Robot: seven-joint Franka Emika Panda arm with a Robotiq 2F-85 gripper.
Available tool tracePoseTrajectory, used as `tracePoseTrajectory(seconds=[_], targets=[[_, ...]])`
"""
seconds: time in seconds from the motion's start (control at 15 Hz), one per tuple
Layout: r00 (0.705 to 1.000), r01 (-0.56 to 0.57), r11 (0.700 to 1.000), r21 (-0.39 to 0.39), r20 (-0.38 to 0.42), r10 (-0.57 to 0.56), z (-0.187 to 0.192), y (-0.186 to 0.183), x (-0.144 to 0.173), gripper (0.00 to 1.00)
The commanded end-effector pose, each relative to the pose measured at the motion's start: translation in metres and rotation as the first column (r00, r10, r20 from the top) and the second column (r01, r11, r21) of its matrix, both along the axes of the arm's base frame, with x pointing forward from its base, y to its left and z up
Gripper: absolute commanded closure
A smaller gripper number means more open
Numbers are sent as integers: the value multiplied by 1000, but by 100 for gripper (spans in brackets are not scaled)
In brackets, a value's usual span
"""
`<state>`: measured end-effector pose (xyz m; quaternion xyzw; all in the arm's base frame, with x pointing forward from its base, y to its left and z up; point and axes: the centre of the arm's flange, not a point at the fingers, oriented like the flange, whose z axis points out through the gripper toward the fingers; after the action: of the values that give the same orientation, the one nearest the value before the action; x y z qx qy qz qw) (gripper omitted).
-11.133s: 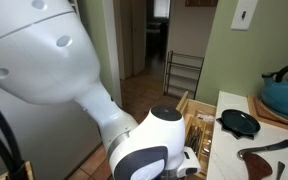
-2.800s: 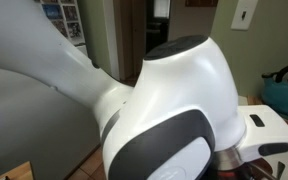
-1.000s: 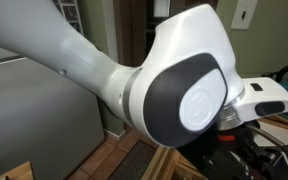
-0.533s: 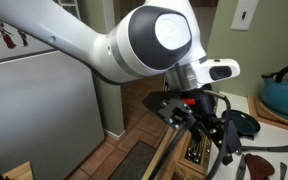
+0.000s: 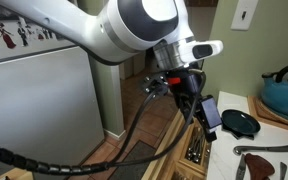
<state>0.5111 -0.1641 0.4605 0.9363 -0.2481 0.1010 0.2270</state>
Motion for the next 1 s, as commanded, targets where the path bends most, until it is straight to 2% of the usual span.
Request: tracePoseTrajectory(seconds=[0.0,0.27,0.33,0.53,0.93], targets=[[997,77,997,-29,27,-76,27,16,-12,0],[987,135,990,-41,92,-131,49,30,-16,0],[982,140,987,-73,138,-129,52,34,-16,0],[974,143,987,-80,190,-126,66,44,-19,0],[944,105,994,-29,316,-91,94,57,-23,0]])
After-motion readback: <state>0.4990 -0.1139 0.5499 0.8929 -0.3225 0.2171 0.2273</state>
